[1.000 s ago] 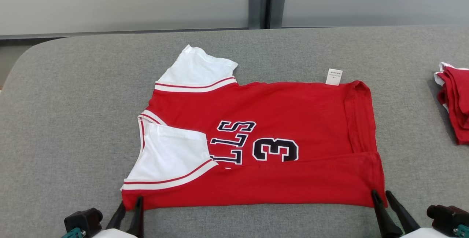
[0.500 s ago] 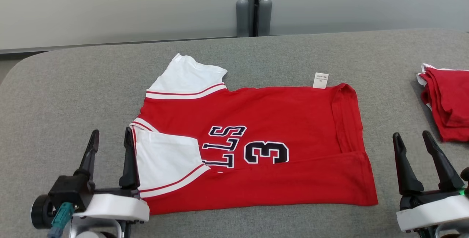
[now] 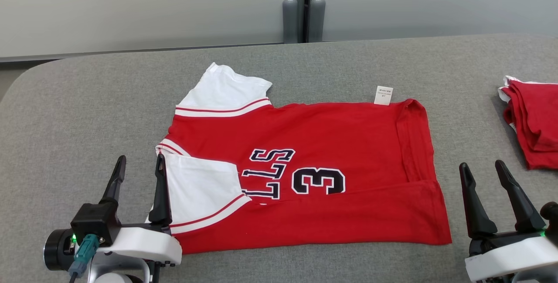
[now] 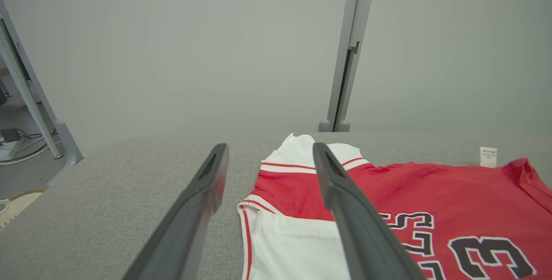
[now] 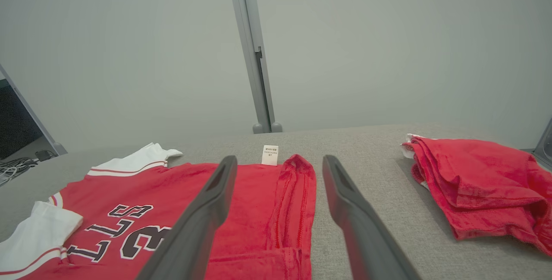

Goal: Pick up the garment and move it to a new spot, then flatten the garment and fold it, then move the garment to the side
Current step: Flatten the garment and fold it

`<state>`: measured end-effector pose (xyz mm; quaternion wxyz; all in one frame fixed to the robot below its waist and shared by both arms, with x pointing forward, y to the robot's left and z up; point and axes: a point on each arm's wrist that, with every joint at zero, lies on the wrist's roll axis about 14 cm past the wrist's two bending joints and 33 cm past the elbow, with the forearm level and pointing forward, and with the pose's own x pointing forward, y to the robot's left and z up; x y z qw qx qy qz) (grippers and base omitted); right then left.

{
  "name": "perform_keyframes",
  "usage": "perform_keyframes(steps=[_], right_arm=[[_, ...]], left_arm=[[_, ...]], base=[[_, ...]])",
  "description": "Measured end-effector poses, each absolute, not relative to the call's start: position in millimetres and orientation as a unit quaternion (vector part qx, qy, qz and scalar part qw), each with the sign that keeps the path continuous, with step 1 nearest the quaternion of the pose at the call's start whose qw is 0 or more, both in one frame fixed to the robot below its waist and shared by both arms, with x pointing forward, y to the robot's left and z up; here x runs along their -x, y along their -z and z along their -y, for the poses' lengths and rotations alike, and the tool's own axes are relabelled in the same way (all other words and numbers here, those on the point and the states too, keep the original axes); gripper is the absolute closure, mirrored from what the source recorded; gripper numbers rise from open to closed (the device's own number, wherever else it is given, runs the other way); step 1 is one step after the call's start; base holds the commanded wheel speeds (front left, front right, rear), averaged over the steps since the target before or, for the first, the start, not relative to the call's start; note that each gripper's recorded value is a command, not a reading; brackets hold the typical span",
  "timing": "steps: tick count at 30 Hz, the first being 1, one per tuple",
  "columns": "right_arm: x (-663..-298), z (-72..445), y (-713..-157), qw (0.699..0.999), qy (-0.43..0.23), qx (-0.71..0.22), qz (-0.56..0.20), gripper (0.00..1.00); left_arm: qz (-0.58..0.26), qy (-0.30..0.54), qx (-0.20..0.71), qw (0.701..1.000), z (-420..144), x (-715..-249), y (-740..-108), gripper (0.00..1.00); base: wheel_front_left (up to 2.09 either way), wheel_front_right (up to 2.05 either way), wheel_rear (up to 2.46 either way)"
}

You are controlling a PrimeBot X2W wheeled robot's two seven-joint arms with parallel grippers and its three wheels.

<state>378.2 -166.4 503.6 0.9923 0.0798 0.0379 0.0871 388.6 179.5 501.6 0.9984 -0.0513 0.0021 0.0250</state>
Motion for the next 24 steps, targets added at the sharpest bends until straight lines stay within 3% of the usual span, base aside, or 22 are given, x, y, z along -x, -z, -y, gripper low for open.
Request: perform_keyframes(steps=[10, 18, 24], right_arm=[[-382, 163, -495, 0.991, -0.09, -0.084, -0.052, 0.0], [-405, 165, -486, 0.99, -0.093, -0.089, -0.057, 0.0], [-423, 170, -468, 0.99, -0.087, -0.093, -0.067, 0.0]], left_arm=[[-0.007, 0.001, 0.056, 0.998, -168, -407, -500, 0.0], [-0.025, 0.074, 0.075, 0.994, -127, -485, -501, 0.0], [-0.084, 0.111, 0.073, 0.988, -103, -548, -469, 0.0]], base=[[0.0, 0.0, 0.0], [0.0, 0.0, 0.0], [0.0, 0.0, 0.0]])
